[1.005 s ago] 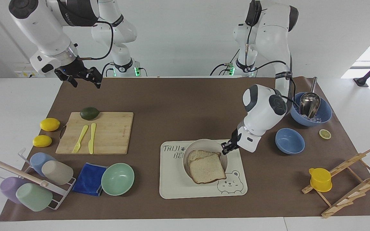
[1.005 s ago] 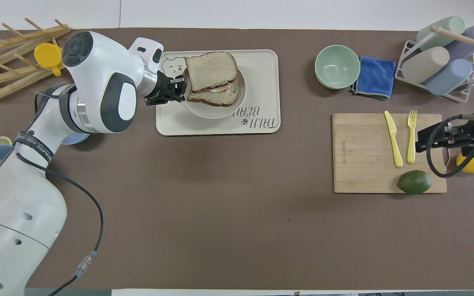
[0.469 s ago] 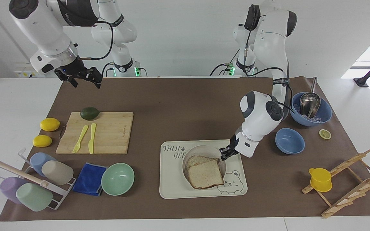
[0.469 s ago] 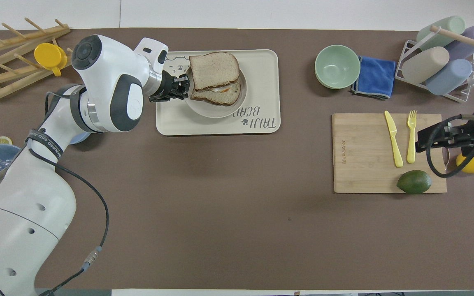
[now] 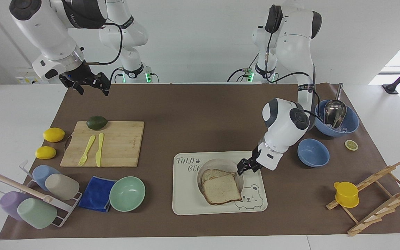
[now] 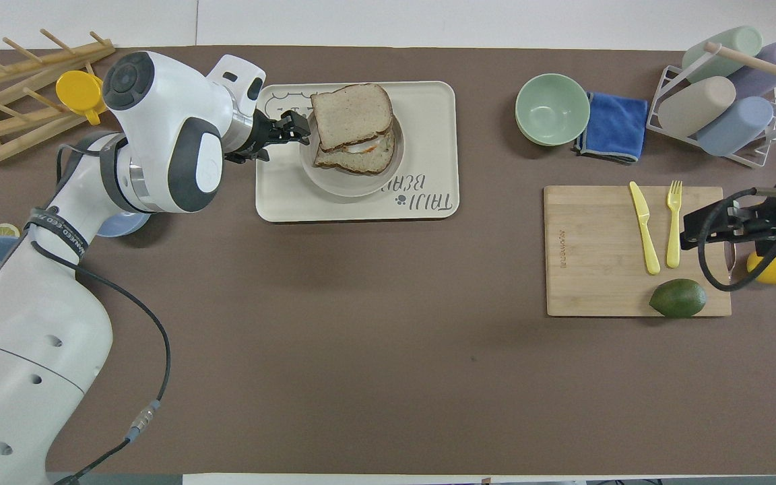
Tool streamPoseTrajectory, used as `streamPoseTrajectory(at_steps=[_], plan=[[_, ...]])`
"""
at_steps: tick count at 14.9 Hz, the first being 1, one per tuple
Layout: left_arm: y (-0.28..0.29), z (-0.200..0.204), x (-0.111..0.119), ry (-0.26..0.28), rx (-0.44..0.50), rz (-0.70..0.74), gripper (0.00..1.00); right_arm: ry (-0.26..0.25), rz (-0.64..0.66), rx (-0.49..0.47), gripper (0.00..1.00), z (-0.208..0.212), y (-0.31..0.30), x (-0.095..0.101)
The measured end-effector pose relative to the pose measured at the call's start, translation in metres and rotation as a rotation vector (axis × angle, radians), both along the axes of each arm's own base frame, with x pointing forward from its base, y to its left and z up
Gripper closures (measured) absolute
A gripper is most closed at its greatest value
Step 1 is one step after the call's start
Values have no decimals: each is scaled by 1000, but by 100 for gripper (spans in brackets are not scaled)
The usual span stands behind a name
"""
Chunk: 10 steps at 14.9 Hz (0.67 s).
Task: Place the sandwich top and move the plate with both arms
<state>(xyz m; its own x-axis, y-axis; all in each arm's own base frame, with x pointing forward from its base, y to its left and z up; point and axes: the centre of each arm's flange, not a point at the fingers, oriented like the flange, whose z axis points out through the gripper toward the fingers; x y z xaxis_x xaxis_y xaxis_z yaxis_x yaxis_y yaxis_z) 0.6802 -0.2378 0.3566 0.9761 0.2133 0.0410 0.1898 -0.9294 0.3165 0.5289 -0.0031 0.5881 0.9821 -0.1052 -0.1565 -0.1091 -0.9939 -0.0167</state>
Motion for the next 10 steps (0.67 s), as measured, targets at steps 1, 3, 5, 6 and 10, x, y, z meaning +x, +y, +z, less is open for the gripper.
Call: streamPoseTrajectory(at_steps=[1,3,5,6,10], plan=[[11,12,3,-12,2,11,0,0,0,0,0,0,0,0],[36,41,4,-24,19,27,0,0,0,0,0,0,0,0],[61,75,-1,-31,76,7,0,0,0,0,0,0,0,0],[68,90,-5,-35,116,-11,0,0,0,0,0,0,0,0],[82,137,-26,-28,221,-61,0,0,0,0,0,0,0,0]])
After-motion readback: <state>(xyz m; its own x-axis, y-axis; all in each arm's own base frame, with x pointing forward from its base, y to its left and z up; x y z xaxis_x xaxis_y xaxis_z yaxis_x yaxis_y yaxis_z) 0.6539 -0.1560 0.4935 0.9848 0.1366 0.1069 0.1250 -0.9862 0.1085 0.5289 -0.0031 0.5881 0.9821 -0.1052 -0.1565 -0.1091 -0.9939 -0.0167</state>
